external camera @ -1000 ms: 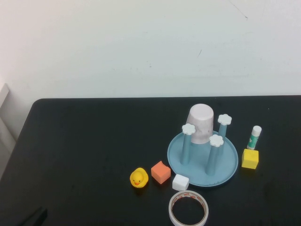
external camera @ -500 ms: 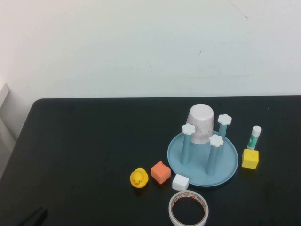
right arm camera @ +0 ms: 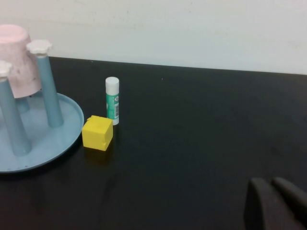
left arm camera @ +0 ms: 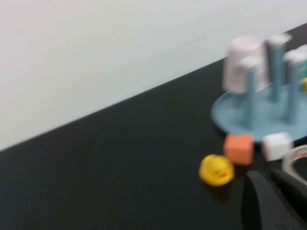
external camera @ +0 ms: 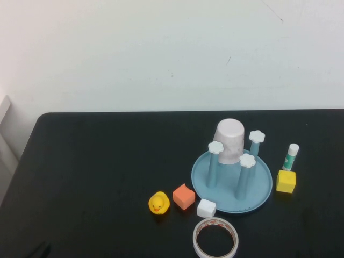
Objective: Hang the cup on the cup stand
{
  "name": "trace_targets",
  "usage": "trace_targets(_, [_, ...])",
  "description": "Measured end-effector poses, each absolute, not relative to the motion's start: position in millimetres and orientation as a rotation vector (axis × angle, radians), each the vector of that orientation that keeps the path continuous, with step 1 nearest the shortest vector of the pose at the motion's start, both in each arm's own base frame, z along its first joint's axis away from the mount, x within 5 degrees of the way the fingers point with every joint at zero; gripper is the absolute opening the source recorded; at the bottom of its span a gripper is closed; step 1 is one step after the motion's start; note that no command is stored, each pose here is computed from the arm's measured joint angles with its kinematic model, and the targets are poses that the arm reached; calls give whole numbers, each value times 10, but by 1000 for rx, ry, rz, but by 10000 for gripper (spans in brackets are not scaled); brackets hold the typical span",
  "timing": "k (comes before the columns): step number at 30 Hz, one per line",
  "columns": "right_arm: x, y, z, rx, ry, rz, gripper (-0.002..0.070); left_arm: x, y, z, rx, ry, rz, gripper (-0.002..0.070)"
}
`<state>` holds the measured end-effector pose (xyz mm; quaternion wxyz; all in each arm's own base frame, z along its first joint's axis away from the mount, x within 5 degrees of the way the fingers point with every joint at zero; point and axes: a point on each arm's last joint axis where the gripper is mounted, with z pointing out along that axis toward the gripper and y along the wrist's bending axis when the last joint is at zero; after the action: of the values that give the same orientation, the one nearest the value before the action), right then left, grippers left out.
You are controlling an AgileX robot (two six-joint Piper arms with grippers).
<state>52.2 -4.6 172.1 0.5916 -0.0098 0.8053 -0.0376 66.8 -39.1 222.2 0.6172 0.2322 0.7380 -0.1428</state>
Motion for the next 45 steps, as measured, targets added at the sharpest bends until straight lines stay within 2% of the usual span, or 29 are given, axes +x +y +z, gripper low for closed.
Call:
trace_targets(11, [522, -46, 1721, -24, 1873, -89, -1, 616, -93, 2046, 160, 1690, -95, -2])
trace_targets(18, [522, -46, 1721, -24, 1873, -89, -1, 583, -18, 1908, -9, 1685, -60, -2])
trace_targets(25, [522, -46, 1721, -24, 1873, -89, -1, 554, -10, 1858, 37, 1728, -2, -3])
trace_targets(32, [522, -46, 1721, -24, 1873, -89, -1, 532, -13, 1764, 33, 1833, -11, -2])
trace_targets(45, [522, -46, 1721, -24, 1873, -89, -1, 530, -16, 1766, 64, 1835, 8, -2])
